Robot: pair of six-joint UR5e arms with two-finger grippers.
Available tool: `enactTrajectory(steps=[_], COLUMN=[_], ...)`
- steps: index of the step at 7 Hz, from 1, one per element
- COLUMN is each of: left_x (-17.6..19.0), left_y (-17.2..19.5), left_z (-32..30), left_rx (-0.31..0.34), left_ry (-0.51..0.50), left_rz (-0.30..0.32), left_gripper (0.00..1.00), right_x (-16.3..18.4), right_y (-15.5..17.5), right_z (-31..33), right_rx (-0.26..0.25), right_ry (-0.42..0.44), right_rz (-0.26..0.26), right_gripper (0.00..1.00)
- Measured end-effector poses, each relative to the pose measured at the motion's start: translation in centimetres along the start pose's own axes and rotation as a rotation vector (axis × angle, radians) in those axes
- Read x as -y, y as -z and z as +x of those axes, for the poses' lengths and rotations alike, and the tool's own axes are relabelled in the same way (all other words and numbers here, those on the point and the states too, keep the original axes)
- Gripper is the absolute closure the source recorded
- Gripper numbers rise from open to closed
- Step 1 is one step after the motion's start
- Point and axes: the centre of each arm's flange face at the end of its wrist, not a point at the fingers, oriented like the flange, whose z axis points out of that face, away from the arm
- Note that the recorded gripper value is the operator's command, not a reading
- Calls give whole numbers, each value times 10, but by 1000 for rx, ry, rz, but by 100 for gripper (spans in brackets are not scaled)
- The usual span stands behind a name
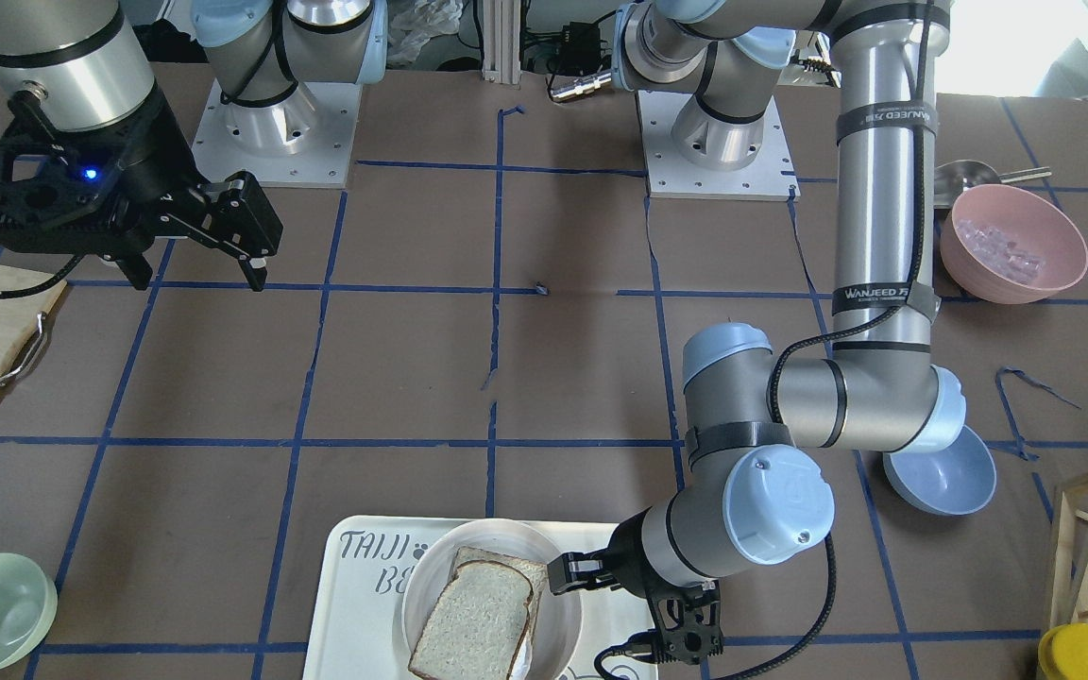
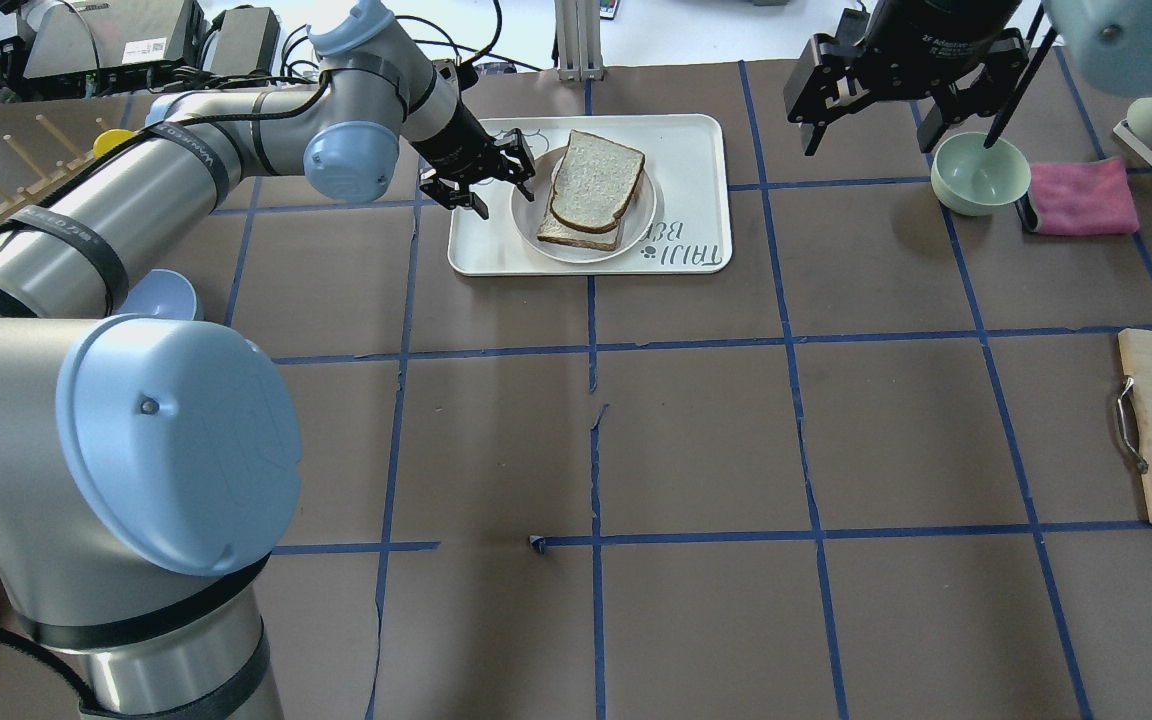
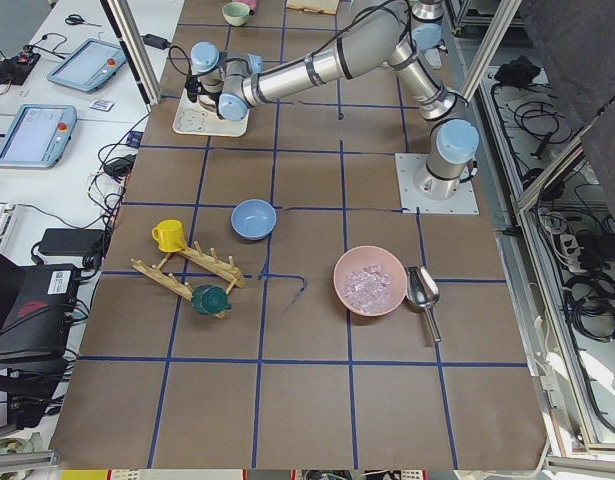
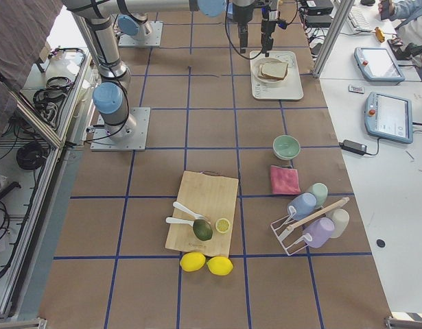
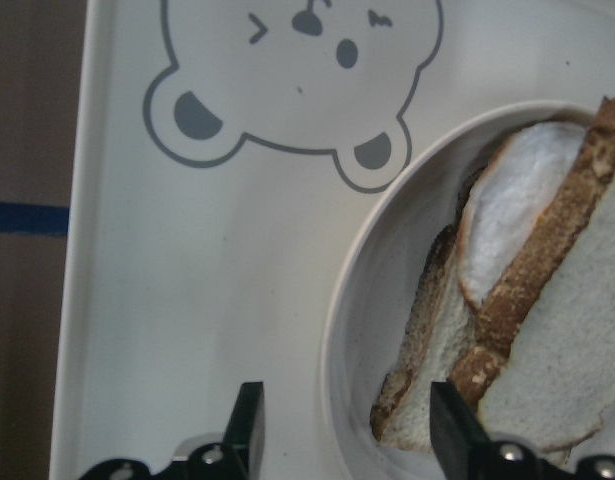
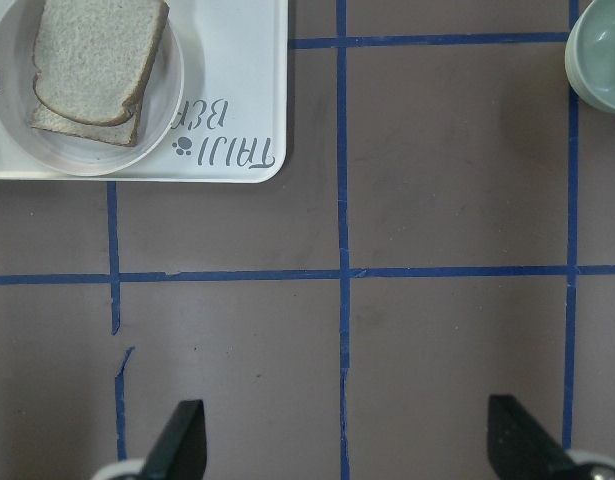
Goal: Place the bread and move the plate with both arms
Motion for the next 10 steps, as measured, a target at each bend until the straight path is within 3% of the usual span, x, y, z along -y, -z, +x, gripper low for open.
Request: enactTrajectory(steps=[2, 4, 6, 8, 10], left_x=[-15, -51, -99, -152, -196], left_y=[55, 132, 201, 234, 241], left_z=[-17, -21, -18, -23, -32], left_rx=[43, 176, 260, 348, 385], left_ry=[43, 67, 67, 60, 23], left_rz=[-12, -23, -46, -50, -52], left_gripper=[0, 0, 0, 0, 0], right_x=[0, 0, 1, 2, 2], right_y=[0, 0, 0, 0, 0], right_z=[0, 1, 3, 5, 4], right_rx=[0, -1, 0, -1, 1], right_ry=[-1, -1, -4, -7, -7], right_rz=[-1, 1, 4, 4, 4], right_gripper=[0, 0, 0, 0, 0])
